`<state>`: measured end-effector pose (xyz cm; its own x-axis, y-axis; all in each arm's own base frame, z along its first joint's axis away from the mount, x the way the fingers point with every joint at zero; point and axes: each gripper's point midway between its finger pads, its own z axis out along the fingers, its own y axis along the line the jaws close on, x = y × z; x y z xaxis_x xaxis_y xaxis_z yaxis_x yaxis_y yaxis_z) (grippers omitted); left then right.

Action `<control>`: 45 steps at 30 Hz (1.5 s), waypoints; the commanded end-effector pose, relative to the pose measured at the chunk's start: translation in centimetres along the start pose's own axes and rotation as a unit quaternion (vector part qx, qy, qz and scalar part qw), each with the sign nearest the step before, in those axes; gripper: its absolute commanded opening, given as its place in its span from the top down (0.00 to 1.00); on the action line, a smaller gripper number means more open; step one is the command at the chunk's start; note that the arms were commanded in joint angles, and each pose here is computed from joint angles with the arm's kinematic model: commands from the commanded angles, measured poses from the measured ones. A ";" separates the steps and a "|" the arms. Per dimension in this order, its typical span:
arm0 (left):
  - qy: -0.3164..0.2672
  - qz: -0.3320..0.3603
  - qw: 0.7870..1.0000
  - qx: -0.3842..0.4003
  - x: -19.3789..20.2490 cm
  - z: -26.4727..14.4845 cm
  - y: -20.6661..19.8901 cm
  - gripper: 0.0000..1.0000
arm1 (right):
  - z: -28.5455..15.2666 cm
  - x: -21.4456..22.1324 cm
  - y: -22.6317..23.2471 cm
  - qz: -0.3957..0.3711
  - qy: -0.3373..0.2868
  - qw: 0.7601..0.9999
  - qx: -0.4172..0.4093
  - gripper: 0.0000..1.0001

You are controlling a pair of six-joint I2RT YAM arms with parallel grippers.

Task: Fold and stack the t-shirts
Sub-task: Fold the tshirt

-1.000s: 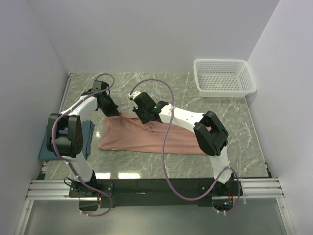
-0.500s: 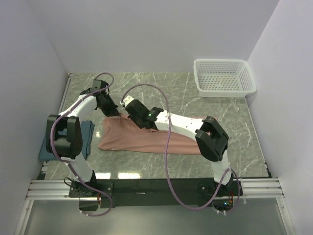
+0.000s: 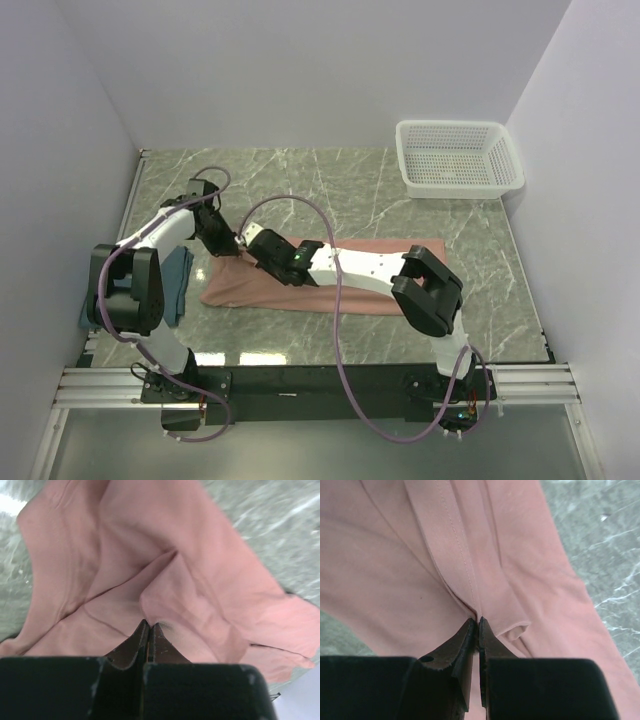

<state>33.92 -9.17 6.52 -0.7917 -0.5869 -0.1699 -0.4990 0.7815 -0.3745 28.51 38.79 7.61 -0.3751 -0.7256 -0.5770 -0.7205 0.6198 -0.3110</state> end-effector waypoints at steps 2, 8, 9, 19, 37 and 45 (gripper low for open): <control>-0.024 0.005 1.000 -0.018 -0.2 -0.9 1.4 0.99 | 0.2 1.4 0.9 -0.010 0.017 1.000 -0.011 0.87; -0.018 0.001 0.999 -0.034 0.9 -0.7 2.7 0.95 | -0.7 1.7 1.8 -0.001 0.019 0.999 -0.043 0.74; -0.023 0.002 0.999 -0.033 0.8 -0.9 2.7 0.93 | -0.9 1.7 2.0 0.000 0.019 0.999 -0.049 0.72; -0.033 0.005 0.999 -0.036 1.8 -2.5 3.6 0.61 | -5.1 1.4 3.3 0.019 0.009 0.992 -0.128 0.64; -0.069 0.016 0.997 0.008 1.5 -1.8 0.1 0.61 | -4.5 -5.3 -1.1 0.342 -0.092 0.864 -0.357 0.64; -0.064 -0.037 0.995 -0.071 2.0 2.6 4.8 0.66 | 2.4 1.6 -1.3 0.413 -0.010 0.832 -0.370 0.64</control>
<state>30.13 -8.41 3.19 -0.7551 -0.6118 -0.2358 -0.5501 0.7868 -0.2798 30.07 38.60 6.47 -0.8863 -0.1613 -0.4341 -0.4414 0.5780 0.6864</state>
